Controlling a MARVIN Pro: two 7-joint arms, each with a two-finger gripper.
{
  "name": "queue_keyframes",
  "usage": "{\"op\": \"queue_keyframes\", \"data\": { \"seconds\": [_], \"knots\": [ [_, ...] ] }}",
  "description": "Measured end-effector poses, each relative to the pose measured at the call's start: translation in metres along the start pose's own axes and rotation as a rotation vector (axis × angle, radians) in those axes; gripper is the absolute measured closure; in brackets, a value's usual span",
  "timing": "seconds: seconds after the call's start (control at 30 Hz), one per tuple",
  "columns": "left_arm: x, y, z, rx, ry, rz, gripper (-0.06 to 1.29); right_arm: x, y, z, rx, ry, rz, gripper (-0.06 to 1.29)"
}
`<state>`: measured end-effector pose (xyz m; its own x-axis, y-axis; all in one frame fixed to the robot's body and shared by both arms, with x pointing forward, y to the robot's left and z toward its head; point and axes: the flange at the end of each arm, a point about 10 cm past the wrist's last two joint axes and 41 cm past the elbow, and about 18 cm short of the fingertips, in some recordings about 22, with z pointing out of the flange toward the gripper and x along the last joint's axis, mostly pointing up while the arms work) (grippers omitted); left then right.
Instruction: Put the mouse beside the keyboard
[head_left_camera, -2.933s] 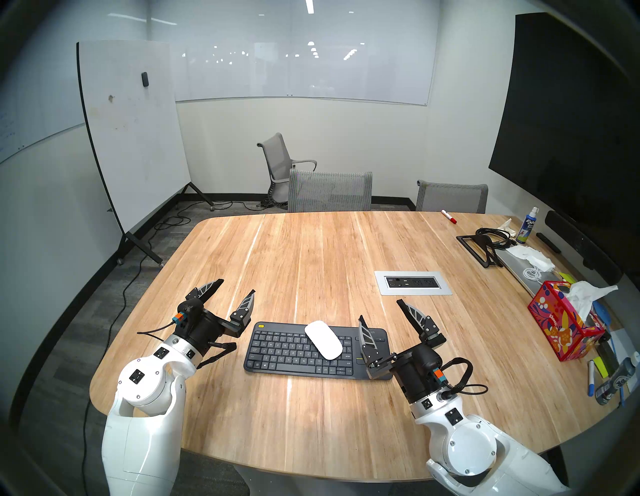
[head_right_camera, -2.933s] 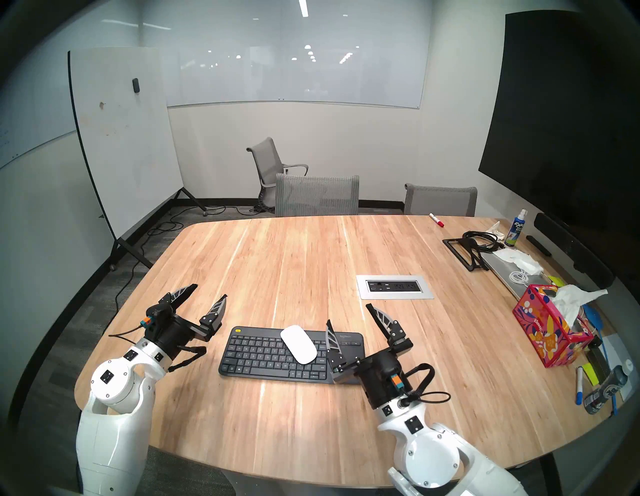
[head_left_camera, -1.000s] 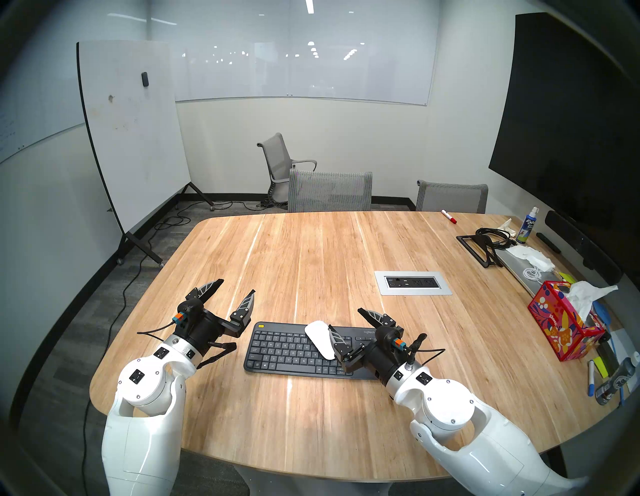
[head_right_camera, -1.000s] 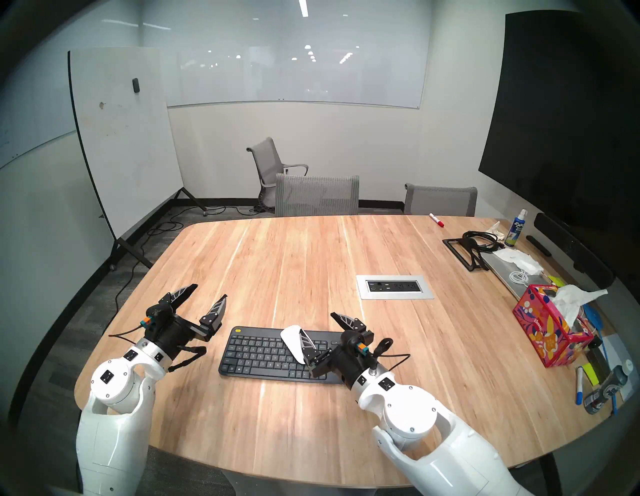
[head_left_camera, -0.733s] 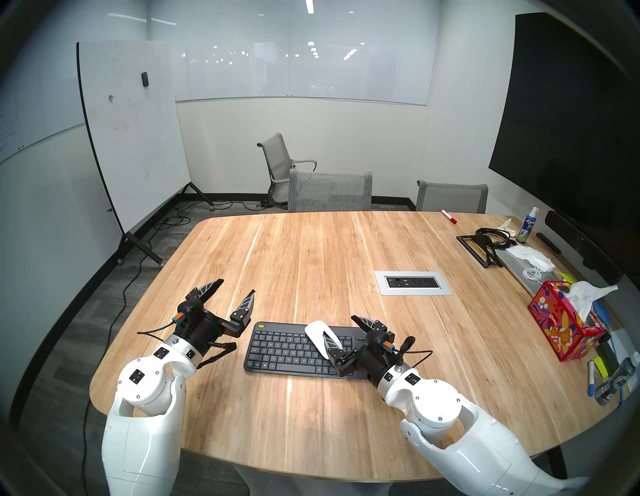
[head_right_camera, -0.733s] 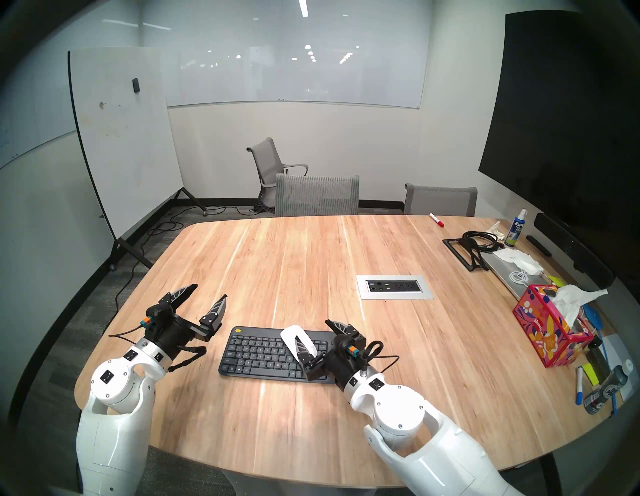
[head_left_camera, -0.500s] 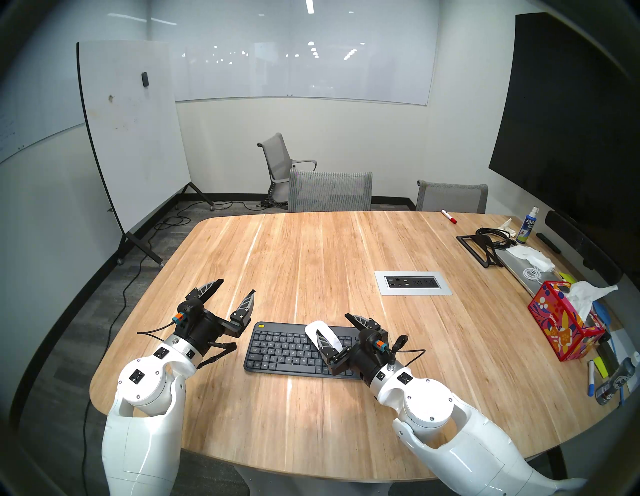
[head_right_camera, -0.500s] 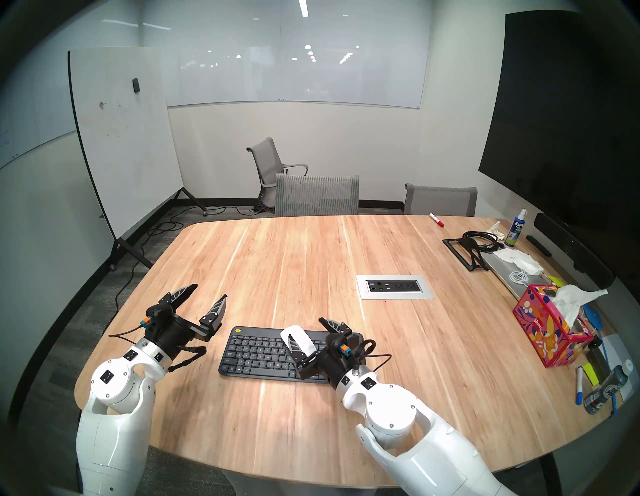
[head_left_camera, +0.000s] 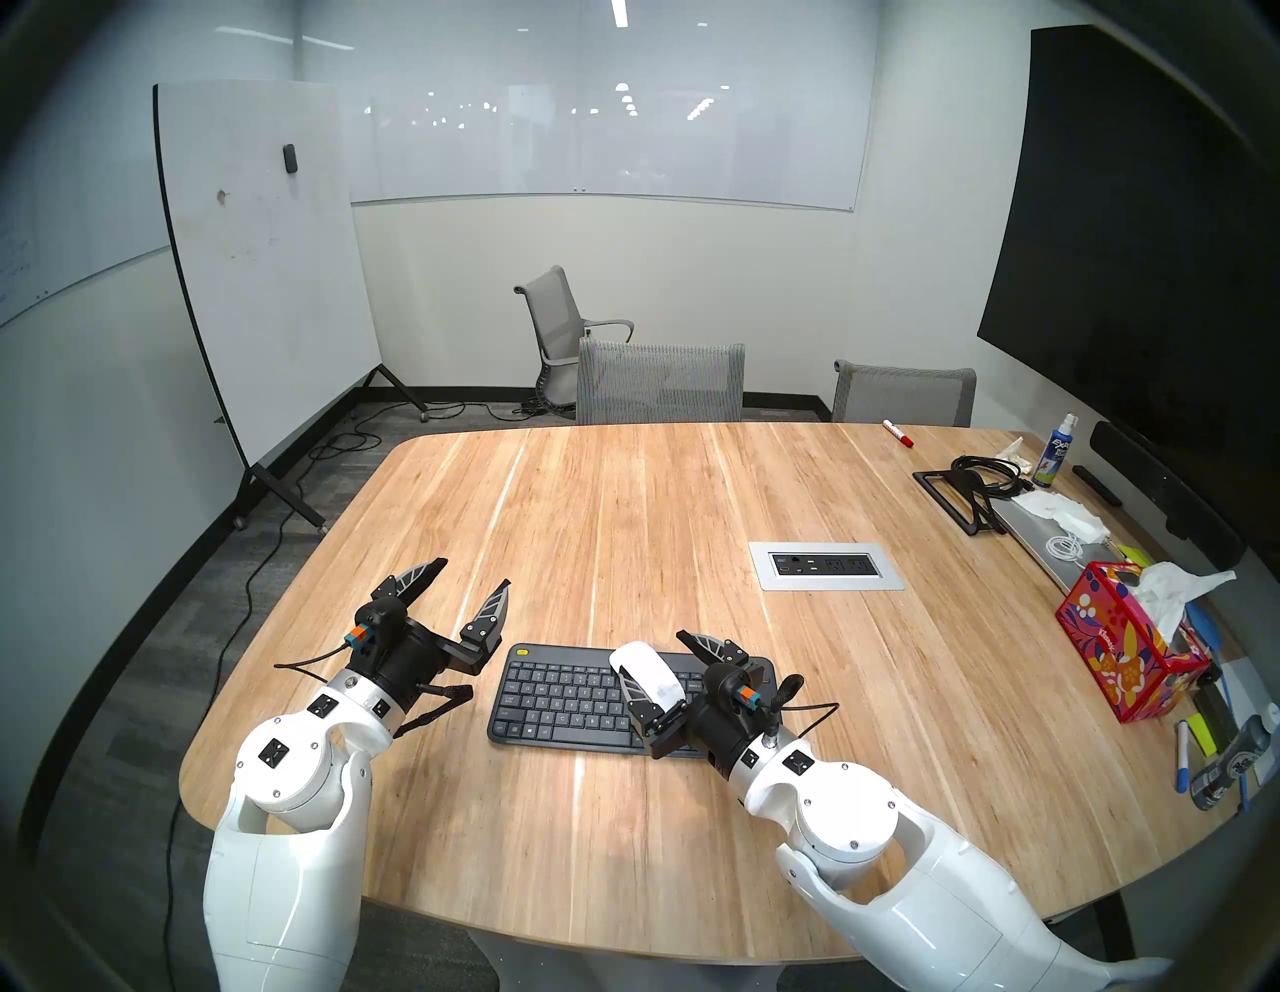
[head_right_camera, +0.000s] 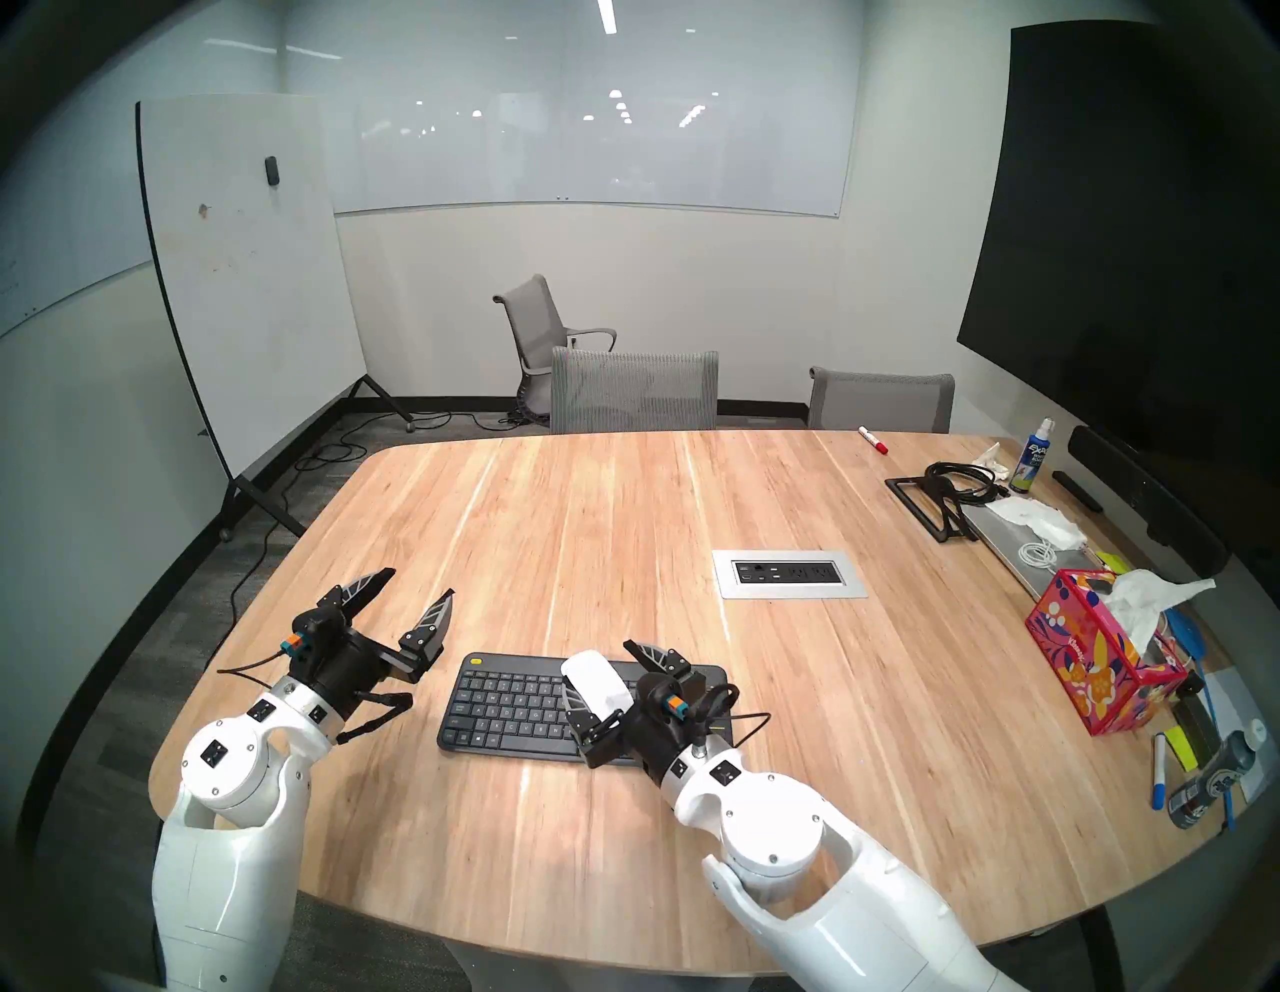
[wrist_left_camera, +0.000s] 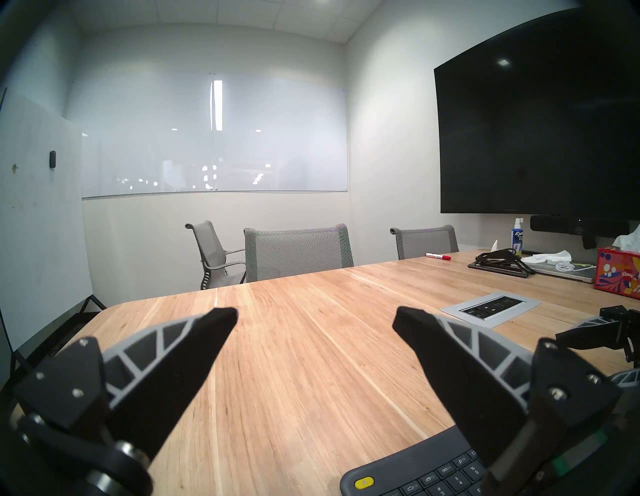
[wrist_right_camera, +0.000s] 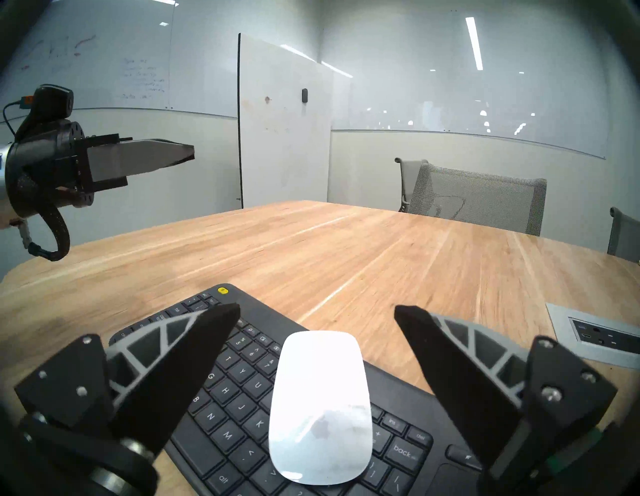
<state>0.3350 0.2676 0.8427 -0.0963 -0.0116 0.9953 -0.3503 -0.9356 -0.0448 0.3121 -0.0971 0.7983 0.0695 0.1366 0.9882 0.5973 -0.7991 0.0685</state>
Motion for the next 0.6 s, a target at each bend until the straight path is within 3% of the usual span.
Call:
{"op": "queue_keyframes", "data": {
  "seconds": [0.6],
  "knots": [
    [0.0, 0.0, 0.0, 0.0, 0.0, 0.0, -0.02, -0.013, 0.007, 0.001, 0.014, -0.046, 0.006, 0.01]
  ]
}}
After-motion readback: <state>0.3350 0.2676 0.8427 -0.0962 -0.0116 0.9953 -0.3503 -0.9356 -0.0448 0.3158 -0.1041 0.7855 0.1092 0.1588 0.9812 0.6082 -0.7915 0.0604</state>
